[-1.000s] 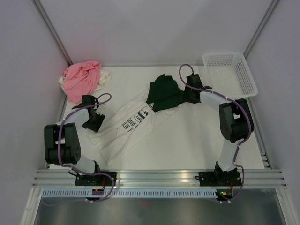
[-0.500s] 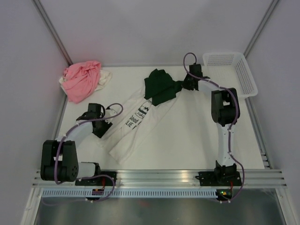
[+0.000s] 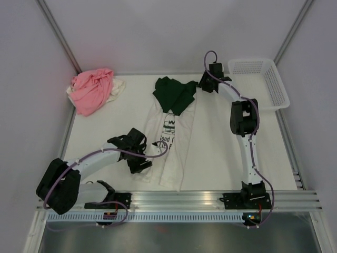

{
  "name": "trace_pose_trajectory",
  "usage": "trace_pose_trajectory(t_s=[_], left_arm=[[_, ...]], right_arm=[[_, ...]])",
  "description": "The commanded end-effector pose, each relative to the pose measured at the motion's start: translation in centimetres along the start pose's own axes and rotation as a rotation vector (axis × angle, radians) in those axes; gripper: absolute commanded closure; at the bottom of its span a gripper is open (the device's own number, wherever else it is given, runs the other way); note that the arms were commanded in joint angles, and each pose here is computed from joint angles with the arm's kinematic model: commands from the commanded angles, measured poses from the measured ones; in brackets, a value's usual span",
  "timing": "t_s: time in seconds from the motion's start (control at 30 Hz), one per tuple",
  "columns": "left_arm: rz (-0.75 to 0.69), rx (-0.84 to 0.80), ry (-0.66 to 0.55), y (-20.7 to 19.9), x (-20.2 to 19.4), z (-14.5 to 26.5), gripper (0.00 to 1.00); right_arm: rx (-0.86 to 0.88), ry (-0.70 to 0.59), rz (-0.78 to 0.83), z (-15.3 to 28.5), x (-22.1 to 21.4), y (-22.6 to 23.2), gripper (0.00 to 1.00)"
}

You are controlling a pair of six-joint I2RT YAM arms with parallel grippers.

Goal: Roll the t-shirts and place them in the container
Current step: Fold the tshirt

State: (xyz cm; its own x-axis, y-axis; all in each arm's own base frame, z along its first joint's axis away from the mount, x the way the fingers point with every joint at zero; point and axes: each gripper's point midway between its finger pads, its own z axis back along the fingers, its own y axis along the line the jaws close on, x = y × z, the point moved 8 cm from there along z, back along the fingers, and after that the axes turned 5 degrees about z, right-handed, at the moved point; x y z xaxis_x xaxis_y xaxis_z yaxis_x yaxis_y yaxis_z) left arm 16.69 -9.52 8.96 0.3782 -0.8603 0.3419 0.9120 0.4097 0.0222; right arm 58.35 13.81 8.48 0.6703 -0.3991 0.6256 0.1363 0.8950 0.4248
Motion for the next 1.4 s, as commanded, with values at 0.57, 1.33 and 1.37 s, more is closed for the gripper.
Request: trace_pose_trajectory(t_s=[0.57, 1.33, 1.37], left_arm=[[0.324, 0.268, -0.136, 3.8, 2.0, 8.1, 0.18], [0.519, 0.245, -0.092, 8.2, 2.1, 5.8, 0.25], [0.518, 0.244, -0.094, 8.3, 2.2, 5.8, 0.25]], right_arm=[[0.017, 0.216, 0.385, 22.2, -16.4, -0.6, 0.51], [0.175, 0.327, 0.310, 20.4, -23.0, 1.6, 0.90], [0.157, 0.332, 0.314, 20.3, -22.8, 1.4, 0.97]])
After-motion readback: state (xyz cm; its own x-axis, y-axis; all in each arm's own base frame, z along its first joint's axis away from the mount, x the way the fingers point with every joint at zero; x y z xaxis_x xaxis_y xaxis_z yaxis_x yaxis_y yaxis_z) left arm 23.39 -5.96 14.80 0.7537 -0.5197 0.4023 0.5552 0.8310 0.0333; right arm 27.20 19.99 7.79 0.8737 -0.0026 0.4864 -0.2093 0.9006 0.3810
